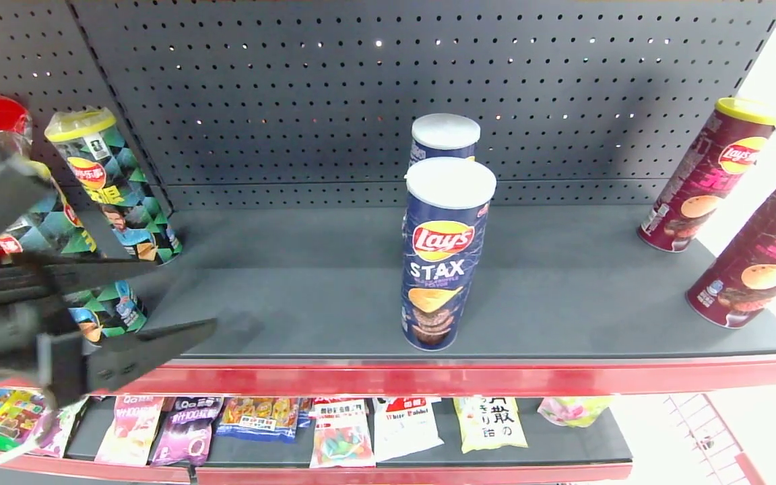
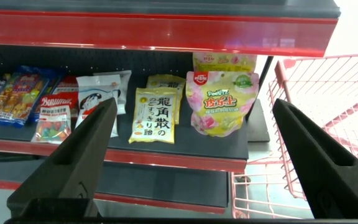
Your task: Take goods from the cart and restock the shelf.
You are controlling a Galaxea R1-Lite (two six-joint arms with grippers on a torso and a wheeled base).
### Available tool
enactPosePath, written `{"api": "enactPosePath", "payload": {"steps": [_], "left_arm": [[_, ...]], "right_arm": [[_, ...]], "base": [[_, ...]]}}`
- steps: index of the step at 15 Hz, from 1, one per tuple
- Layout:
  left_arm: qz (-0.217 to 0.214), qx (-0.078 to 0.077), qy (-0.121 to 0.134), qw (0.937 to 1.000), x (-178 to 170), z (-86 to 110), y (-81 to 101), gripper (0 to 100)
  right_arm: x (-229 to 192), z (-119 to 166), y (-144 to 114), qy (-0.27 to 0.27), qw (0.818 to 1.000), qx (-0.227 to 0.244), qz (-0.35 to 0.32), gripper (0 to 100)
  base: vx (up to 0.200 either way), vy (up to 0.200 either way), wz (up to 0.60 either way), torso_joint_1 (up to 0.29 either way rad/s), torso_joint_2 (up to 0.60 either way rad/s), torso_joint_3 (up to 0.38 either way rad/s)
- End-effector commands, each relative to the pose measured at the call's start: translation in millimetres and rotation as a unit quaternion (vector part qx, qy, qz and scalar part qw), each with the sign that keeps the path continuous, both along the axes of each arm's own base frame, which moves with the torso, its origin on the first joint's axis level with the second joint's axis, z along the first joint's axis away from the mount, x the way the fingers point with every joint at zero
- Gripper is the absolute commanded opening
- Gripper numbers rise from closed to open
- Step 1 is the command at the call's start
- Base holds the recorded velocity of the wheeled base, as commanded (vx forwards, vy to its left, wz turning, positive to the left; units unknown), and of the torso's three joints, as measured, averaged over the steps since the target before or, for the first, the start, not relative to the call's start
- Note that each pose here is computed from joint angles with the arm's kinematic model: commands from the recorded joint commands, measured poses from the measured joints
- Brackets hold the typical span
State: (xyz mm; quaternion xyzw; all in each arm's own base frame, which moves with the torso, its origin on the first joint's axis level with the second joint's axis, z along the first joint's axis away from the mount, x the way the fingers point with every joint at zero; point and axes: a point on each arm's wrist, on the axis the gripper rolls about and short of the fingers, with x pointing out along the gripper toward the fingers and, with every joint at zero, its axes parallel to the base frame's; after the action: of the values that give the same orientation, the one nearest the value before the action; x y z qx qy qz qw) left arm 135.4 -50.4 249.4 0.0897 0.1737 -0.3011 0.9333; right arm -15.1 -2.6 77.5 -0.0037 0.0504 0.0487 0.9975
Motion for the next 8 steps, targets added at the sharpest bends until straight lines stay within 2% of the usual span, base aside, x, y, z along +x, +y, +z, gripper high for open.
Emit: {"api": "enactPosePath", "payload": {"steps": [1, 2, 3, 4, 6, 7, 8], "left_arm": [[0.197, -0.068, -0.069, 0.9757, -126, -31.7, 46.3, 100], [0.220, -0.071, -0.075, 0.9700, -142, -53.3, 48.1, 100], [0.226, -0.069, -0.074, 0.9689, -151, -67.0, 48.8, 100], [0.245, -0.061, -0.060, 0.9656, -166, -92.7, 50.5, 100], [0.286, -0.043, -0.042, 0.9564, -170, -125.3, 52.7, 100], [0.290, -0.041, -0.040, 0.9553, -170, -129.0, 52.9, 100], [0.296, -0.043, -0.056, 0.9525, -169, -156.0, 53.2, 100]], "right_arm": [[0, 0, 0, 0.001, 1.000, 0.000, 0.000, 100], [0, 0, 0, 0.001, 1.000, 0.000, 0.000, 100], [0, 0, 0, 0.001, 1.000, 0.000, 0.000, 100], [0, 0, 0, 0.001, 1.000, 0.000, 0.000, 100], [0, 0, 0, 0.000, 1.000, 0.000, 0.000, 100], [0, 0, 0, 0.001, 1.000, 0.000, 0.000, 100], [0, 0, 0, 0.001, 1.000, 0.000, 0.000, 100]], "base": [[0.000, 0.000, 0.00, 0.000, 0.00, 0.000], [0.000, 0.000, 0.00, 0.000, 0.00, 0.000], [0.000, 0.000, 0.00, 0.000, 0.00, 0.000], [0.000, 0.000, 0.00, 0.000, 0.00, 0.000], [0.000, 0.000, 0.00, 0.000, 0.00, 0.000], [0.000, 0.000, 0.00, 0.000, 0.00, 0.000], [0.000, 0.000, 0.00, 0.000, 0.00, 0.000]]}}
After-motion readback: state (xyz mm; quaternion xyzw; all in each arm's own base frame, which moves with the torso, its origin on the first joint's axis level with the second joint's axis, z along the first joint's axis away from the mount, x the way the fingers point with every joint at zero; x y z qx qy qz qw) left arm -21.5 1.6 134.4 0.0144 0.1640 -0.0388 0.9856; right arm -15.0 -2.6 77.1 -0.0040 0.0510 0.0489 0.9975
